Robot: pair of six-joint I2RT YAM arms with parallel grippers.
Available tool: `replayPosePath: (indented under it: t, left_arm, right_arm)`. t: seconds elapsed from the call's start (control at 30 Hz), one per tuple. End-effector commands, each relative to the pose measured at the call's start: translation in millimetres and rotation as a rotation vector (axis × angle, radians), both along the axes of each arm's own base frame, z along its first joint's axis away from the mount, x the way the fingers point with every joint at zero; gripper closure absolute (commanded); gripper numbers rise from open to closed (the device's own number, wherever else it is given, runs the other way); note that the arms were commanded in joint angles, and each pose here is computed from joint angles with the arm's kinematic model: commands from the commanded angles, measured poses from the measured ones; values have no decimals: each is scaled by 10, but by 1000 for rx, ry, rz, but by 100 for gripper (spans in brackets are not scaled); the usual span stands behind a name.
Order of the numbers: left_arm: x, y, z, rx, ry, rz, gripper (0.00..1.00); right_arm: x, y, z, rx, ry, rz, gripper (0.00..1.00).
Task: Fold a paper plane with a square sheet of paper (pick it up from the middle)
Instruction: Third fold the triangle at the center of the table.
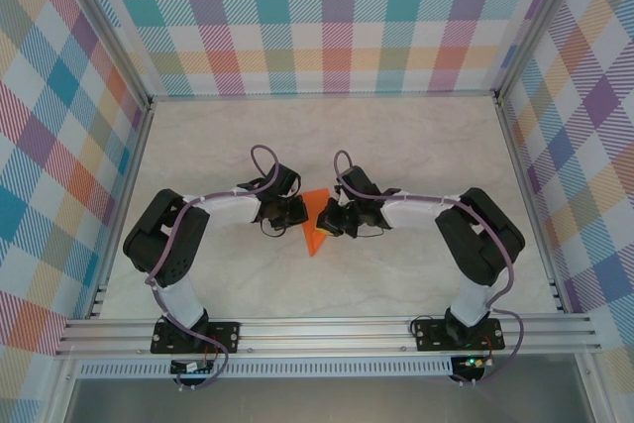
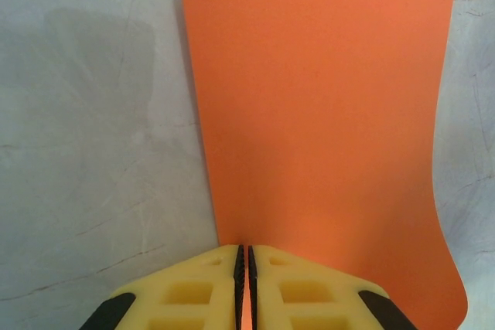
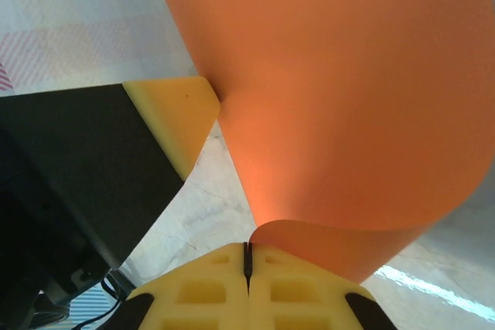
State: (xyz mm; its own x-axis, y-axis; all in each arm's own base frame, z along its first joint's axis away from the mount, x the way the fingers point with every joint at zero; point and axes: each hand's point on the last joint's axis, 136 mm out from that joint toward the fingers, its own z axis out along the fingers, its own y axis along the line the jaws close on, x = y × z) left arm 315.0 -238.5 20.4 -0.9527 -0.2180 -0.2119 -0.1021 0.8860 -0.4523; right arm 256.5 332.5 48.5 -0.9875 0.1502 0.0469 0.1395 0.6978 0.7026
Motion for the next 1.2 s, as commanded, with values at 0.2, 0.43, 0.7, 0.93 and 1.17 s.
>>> replayPosePath:
  t: [0.2,0.43,0.7,0.93,1.17]
  left_arm:
    - [-9,25,-12,12,21,-12,87]
    - [15,10,120,-1,-3,-15,87]
    - [173,21,409,-4,-92,7,80]
    - [195,17,141,26,-36,11,85]
    - [93,87,-3,61,23,21,90]
  right_arm:
    - [65,202,11,57,-36,76,100]
    - [83,226,-58,56,-30,81,100]
    - [76,218,-141,42,-18,82,100]
    - [91,237,-121,55,-34,88,100]
    - [101,269,-115,72,-42,97,100]
